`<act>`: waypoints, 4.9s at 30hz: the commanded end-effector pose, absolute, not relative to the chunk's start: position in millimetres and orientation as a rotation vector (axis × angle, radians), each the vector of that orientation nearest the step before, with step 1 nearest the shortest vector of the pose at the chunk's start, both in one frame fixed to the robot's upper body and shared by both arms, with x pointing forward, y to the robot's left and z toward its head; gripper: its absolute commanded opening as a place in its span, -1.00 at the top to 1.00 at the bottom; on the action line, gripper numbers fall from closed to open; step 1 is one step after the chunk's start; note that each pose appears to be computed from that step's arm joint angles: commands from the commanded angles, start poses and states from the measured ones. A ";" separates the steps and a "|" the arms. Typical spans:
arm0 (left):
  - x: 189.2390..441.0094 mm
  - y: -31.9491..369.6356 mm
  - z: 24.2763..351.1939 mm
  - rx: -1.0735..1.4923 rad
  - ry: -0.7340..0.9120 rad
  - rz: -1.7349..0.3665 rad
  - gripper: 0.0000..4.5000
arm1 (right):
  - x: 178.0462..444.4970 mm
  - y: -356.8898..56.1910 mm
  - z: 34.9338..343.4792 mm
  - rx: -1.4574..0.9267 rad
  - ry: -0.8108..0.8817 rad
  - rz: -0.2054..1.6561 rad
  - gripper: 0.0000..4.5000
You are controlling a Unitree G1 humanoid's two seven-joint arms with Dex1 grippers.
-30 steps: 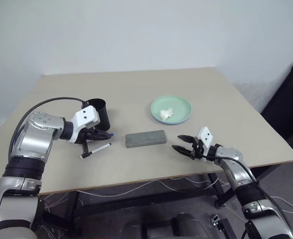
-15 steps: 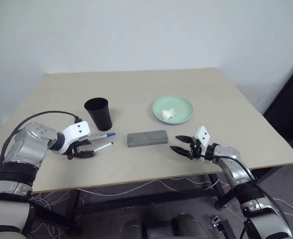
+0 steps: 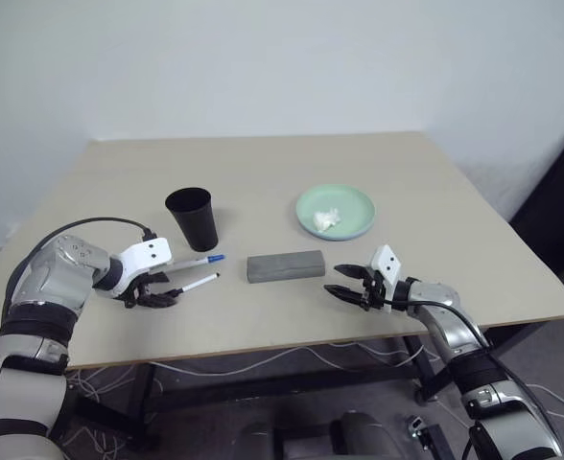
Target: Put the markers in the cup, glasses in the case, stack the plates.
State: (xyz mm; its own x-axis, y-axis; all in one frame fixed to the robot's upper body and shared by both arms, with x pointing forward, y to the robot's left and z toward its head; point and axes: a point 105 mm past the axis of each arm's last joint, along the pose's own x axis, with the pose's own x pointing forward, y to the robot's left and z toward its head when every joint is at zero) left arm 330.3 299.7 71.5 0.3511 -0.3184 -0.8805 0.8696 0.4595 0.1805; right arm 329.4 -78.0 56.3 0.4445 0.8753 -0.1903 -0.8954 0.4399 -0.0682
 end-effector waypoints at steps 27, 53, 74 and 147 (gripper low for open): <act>346.0 218.6 151.3 0.405 0.295 -1.057 0.99 | 337.2 -76.2 75.2 -0.188 0.060 1.081 -0.18; 404.8 247.3 229.2 0.447 -0.394 -0.270 0.99 | 340.3 -73.0 76.2 -0.205 0.047 1.090 -0.18; 434.2 248.9 186.3 0.298 -0.254 -0.219 0.99 | 342.7 -72.8 76.7 -0.203 0.038 1.078 -0.18; 386.5 283.2 104.2 0.874 0.778 -0.814 -0.98 | 346.6 -76.2 76.3 -0.218 0.037 1.059 -0.18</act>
